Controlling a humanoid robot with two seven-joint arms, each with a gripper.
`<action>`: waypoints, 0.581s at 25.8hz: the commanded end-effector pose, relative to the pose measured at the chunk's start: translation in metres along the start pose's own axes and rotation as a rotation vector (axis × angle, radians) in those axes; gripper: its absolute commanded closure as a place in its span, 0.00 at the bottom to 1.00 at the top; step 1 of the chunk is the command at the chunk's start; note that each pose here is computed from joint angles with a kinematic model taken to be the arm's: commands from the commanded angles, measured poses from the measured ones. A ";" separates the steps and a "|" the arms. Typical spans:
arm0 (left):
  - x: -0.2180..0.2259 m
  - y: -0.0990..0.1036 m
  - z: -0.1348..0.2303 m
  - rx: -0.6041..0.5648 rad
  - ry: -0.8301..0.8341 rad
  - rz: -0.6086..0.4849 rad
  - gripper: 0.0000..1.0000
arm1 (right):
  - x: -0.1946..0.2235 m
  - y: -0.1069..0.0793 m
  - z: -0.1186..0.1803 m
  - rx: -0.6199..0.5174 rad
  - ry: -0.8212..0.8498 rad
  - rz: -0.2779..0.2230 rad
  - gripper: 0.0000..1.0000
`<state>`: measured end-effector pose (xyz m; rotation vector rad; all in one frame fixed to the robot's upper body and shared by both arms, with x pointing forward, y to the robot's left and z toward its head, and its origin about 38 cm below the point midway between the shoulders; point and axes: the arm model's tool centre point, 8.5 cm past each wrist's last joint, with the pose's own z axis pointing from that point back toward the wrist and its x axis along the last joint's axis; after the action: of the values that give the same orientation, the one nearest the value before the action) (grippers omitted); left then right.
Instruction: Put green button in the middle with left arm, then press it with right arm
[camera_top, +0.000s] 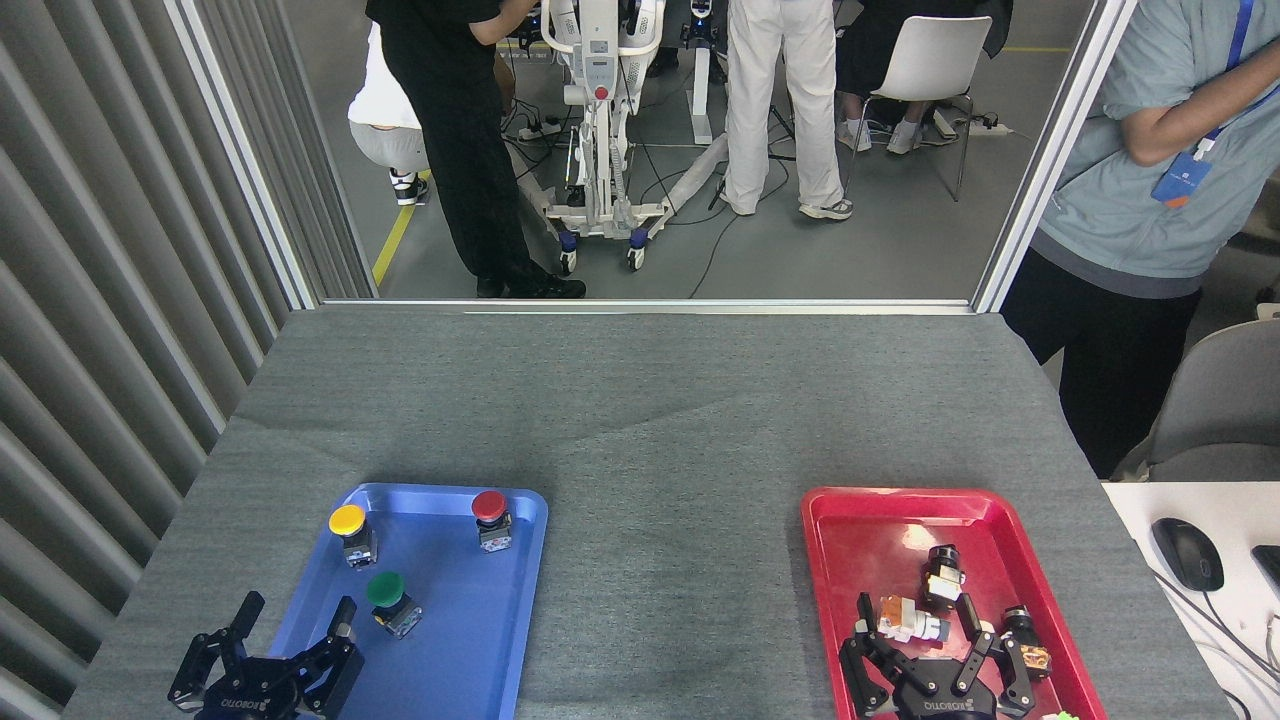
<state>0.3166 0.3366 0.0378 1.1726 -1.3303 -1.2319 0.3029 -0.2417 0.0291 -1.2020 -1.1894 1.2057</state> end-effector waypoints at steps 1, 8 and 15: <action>0.000 0.000 0.000 0.001 0.002 0.001 0.00 | 0.000 0.000 0.000 0.000 0.001 0.001 0.00; 0.000 0.003 -0.001 0.013 0.014 -0.004 0.00 | -0.004 0.001 0.000 0.002 0.012 0.003 0.00; 0.002 0.004 -0.002 0.016 0.002 -0.004 0.00 | -0.004 0.000 0.000 0.000 0.011 0.001 0.00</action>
<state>0.3178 0.3351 0.0420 1.1896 -1.3376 -1.2217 0.3024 -0.2457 0.0288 -1.2081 -1.1785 1.1983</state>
